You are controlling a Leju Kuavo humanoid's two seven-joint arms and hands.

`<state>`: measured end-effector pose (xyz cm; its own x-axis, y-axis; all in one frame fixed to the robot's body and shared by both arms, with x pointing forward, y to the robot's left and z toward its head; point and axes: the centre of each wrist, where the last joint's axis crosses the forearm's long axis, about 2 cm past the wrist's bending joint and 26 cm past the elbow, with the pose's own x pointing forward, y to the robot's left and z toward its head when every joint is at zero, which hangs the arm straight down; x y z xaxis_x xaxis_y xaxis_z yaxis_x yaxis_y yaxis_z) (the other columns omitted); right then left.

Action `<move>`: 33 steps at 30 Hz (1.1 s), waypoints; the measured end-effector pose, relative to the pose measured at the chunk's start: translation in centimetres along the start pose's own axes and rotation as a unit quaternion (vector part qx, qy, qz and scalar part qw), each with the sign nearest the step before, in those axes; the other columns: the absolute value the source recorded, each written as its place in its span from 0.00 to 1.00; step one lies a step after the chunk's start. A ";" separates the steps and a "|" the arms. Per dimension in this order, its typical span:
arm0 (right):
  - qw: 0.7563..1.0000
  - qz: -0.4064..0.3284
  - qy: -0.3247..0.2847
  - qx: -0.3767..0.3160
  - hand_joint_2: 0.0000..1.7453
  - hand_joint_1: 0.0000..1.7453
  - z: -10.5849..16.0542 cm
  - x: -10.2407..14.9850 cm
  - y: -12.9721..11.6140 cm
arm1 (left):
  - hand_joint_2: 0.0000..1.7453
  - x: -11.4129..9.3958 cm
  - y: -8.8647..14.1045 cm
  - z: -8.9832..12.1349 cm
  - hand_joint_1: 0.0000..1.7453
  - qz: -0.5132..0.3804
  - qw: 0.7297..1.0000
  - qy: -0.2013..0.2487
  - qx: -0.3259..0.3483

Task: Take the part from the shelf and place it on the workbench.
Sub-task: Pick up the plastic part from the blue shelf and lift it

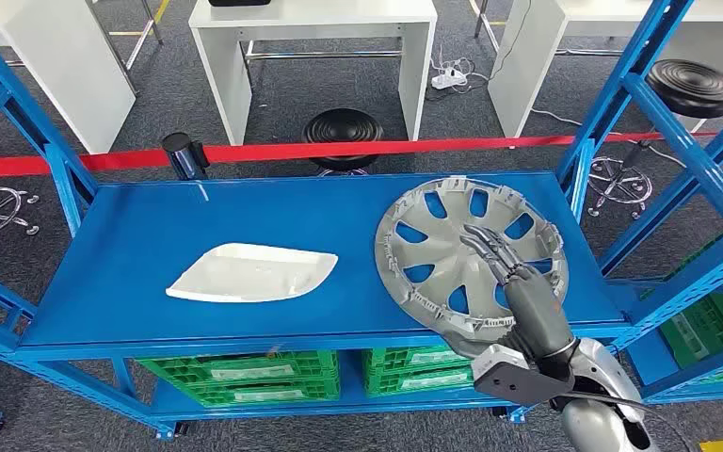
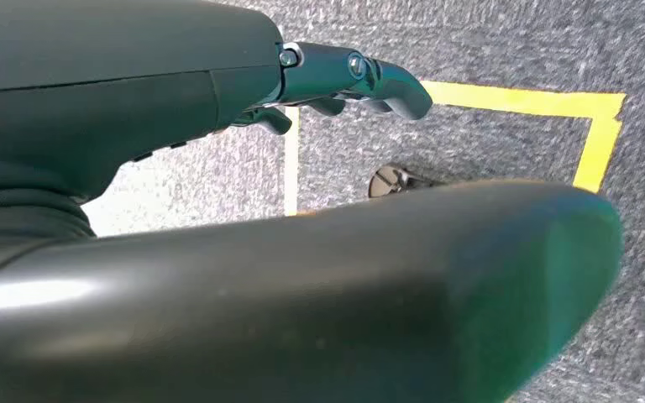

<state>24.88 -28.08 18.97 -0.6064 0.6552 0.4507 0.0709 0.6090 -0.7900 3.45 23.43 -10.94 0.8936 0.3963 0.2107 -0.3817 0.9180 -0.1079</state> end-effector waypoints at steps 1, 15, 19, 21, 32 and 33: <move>1.000 0.005 0.002 0.006 1.00 0.00 0.1 0.0 0.0 | 0.00 0.0 -0.1 0.0 0.00 0.000 1.000 0.000 -0.001; 0.985 0.081 0.072 0.137 1.00 0.00 4.5 -1.1 1.2 | 0.00 -0.5 -1.0 0.1 0.00 -0.005 1.000 0.003 -0.014; 0.978 0.087 0.088 0.168 1.00 0.00 6.3 -1.2 1.5 | 0.00 -0.5 -1.0 0.1 0.00 -0.006 1.000 0.003 -0.015; 0.976 0.088 0.090 0.175 1.00 0.00 6.8 -1.2 1.5 | 0.00 -0.5 -1.0 0.1 0.00 -0.006 1.000 0.003 -0.015; 0.967 0.138 0.111 0.185 1.00 0.00 8.1 -1.1 1.8 | 0.00 -0.5 -1.0 0.1 0.00 -0.013 1.000 0.003 -0.017; 0.967 0.148 0.106 0.178 1.00 0.00 8.0 -1.2 1.8 | 0.00 -0.5 -1.0 0.1 0.00 -0.014 1.000 0.003 -0.017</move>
<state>19.35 -31.34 13.67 -0.4230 0.8771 0.2276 -0.0833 0.2125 -0.9736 3.33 22.28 -10.81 0.9050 0.3708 0.2087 -0.3486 0.9273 -0.1360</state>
